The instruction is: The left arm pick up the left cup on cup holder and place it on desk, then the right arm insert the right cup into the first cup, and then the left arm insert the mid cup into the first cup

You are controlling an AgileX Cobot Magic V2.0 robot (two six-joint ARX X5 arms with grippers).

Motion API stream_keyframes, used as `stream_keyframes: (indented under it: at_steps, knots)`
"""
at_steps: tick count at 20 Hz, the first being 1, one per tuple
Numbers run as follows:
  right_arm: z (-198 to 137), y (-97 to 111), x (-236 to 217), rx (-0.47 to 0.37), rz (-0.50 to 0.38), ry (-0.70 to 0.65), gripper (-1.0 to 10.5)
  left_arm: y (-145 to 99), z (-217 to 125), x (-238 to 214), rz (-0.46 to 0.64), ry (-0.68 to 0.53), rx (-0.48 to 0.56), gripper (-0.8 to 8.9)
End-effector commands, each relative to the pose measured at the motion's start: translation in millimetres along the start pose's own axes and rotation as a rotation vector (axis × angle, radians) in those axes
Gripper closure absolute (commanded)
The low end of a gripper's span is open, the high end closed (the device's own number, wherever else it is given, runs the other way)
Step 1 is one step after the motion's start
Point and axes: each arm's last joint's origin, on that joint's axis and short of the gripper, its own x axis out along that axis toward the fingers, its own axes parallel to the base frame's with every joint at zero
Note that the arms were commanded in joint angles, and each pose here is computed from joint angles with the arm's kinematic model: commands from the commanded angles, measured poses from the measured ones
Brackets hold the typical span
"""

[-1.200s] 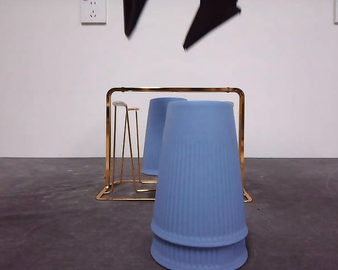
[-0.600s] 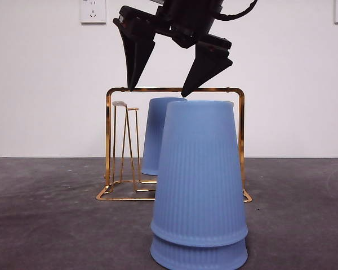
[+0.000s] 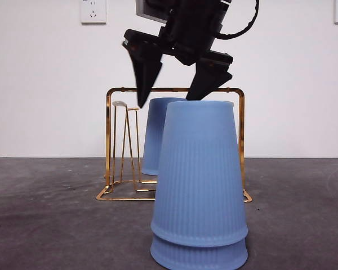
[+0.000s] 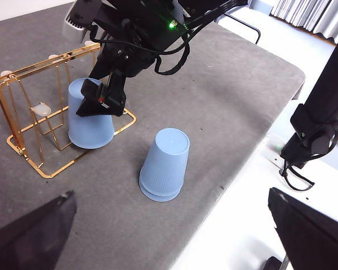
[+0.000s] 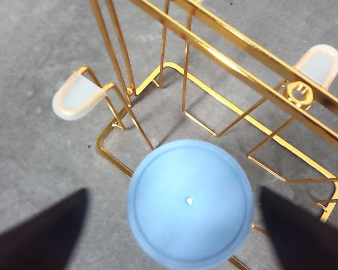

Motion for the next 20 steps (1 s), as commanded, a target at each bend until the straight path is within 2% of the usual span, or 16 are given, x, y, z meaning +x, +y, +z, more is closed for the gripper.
stream_keyframes:
  at_steps: [1, 6, 12, 20]
  knots:
    - [3, 4, 6, 0.003, 0.001, 0.0, 6.0, -1, 4, -3, -0.008, -0.021, -0.003, 2.82]
    - [2, 3, 8, 0.005, -0.022, 0.004, 6.9, -1, 4, -3, -0.009, -0.021, -0.005, 2.82]
    - [7, 4, -1, 0.007, -0.016, -0.027, 6.9, -1, 4, -3, -0.009, -0.021, -0.01, 2.82]
    - [24, 5, -42, 0.01, -0.007, -0.079, 7.0, -1, 4, -3, -0.009, -0.021, -0.017, 2.82]
